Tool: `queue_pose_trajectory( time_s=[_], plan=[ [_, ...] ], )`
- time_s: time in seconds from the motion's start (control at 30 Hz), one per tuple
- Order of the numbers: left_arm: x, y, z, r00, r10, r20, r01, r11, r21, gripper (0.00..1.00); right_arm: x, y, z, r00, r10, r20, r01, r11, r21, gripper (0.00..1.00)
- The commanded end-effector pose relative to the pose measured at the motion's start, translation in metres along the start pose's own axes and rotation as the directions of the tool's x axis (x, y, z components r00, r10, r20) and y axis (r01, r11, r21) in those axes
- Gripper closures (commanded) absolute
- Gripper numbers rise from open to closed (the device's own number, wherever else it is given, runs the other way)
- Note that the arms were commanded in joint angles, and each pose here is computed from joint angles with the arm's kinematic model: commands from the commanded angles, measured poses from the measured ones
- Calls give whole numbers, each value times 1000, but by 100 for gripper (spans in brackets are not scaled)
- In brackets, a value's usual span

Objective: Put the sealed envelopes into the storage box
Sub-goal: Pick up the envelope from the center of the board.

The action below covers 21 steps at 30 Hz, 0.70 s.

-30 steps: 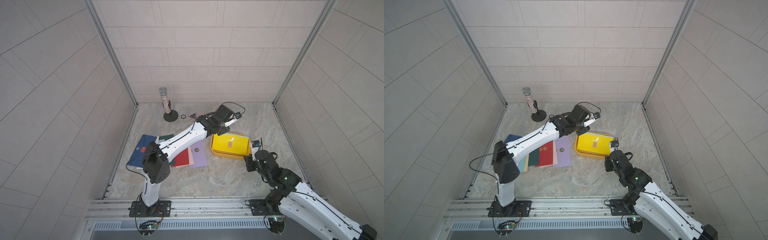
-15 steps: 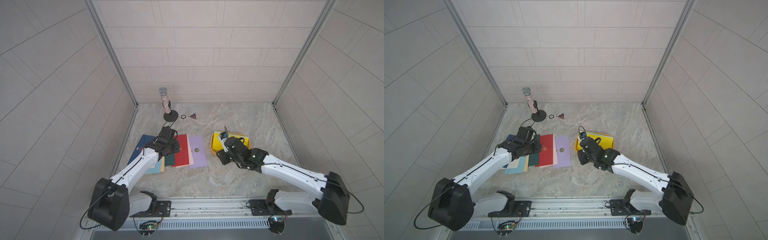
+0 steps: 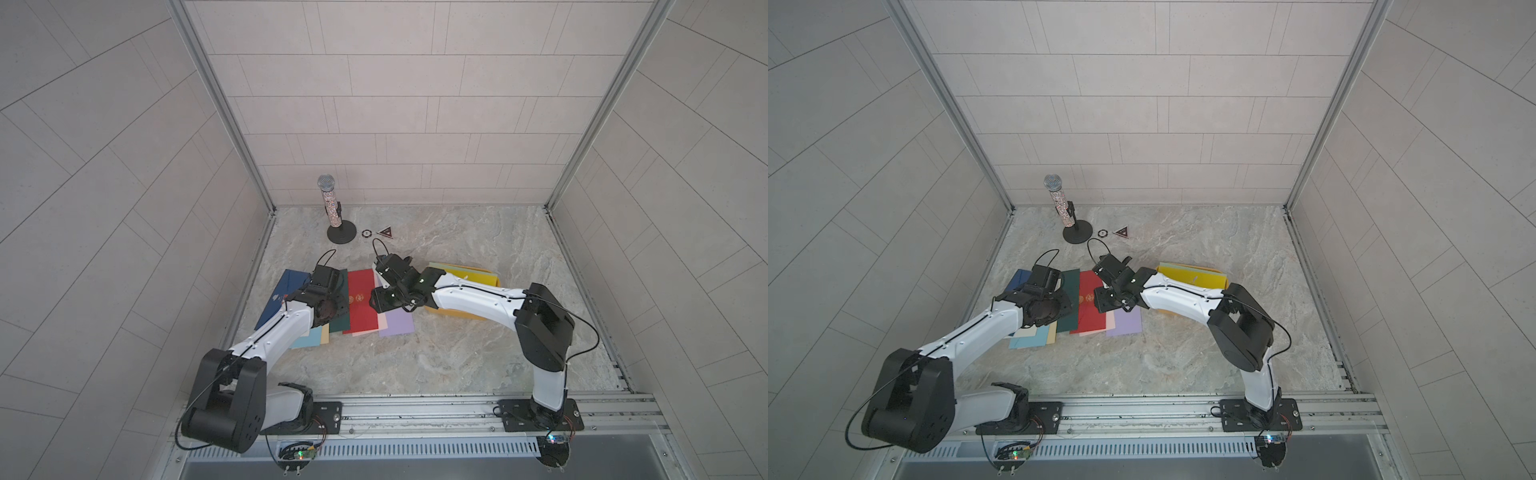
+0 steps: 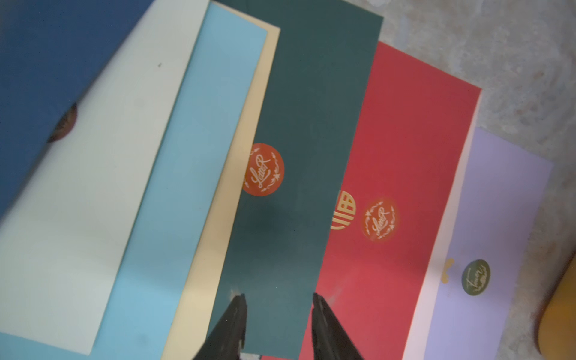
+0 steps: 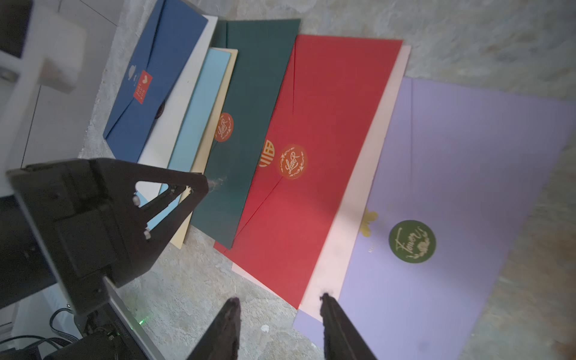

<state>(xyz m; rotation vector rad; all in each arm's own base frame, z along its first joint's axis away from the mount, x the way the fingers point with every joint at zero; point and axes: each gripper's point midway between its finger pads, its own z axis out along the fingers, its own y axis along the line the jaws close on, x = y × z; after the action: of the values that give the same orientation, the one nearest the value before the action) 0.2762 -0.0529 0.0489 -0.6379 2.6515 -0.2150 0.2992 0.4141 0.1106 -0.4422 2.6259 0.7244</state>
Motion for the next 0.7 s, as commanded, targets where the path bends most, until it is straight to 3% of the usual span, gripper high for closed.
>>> queue_pose_trajectory(
  time_s=[0.0,0.5,0.67],
  plan=[
    [-5,-9,7,1000,-29,-2,29,998,57,62,3,-2,11,996,74,-53,-74,997,2,53],
    [9,0,37,997,-23,-73,24,1000,13,68,-3,-28,55,979,175,-104,-173,985,22,51],
    [21,5,42,994,-17,-106,18,1000,7,68,11,-39,67,971,193,-143,-189,981,40,51]
  ],
)
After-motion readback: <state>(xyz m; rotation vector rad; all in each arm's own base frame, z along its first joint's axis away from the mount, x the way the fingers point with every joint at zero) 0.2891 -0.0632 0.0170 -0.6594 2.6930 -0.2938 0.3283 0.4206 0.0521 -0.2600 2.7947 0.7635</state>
